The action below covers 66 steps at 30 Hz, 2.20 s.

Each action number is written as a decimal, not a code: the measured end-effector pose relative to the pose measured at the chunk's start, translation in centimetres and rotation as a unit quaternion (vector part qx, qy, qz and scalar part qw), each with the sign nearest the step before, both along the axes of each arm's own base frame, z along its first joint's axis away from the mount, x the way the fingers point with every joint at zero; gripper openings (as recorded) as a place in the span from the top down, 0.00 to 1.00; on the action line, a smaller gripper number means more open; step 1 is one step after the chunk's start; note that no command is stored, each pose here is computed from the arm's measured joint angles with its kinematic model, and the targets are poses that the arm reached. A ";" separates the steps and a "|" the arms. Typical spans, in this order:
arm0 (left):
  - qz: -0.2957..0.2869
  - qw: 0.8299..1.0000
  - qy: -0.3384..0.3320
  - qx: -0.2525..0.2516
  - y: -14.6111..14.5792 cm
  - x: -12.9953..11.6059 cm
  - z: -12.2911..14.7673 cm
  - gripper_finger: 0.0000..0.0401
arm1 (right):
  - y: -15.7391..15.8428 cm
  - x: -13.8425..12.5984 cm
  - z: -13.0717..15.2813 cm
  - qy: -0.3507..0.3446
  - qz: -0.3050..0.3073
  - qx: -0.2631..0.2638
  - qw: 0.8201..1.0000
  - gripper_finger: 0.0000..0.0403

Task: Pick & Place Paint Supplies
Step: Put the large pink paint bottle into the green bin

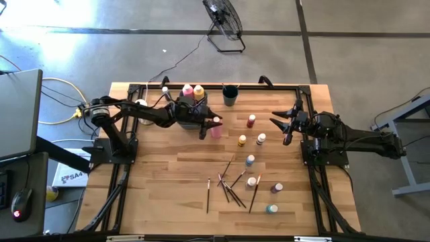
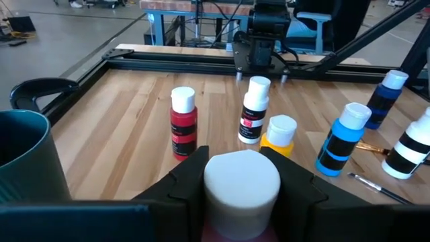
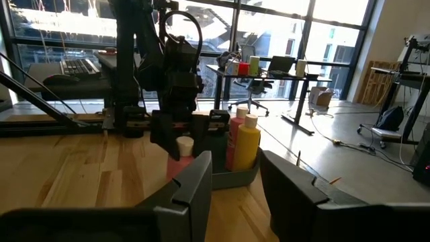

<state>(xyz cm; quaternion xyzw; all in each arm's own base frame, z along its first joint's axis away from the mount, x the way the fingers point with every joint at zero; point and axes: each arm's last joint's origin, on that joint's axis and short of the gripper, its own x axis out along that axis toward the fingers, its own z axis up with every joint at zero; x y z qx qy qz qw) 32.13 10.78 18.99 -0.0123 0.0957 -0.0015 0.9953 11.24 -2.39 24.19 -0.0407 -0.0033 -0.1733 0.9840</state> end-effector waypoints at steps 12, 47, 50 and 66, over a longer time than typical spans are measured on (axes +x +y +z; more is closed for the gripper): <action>0.002 1.000 0.000 -0.007 -0.1 -0.3 0.5 0.71 | 0.0 0.0 0.0 0.000 0.000 0.000 1.000 0.70; 0.113 0.990 0.036 0.075 -1.1 -5.1 6.9 0.86 | 0.0 0.0 0.0 0.002 0.000 0.000 1.000 0.70; 0.108 0.990 0.056 0.069 -1.1 -5.2 6.5 0.86 | 0.0 0.0 0.0 0.002 0.000 0.000 1.000 0.70; 0.016 0.996 0.071 0.054 -1.7 -5.3 6.0 0.67 | 0.0 0.0 0.0 0.001 0.000 0.003 1.000 0.70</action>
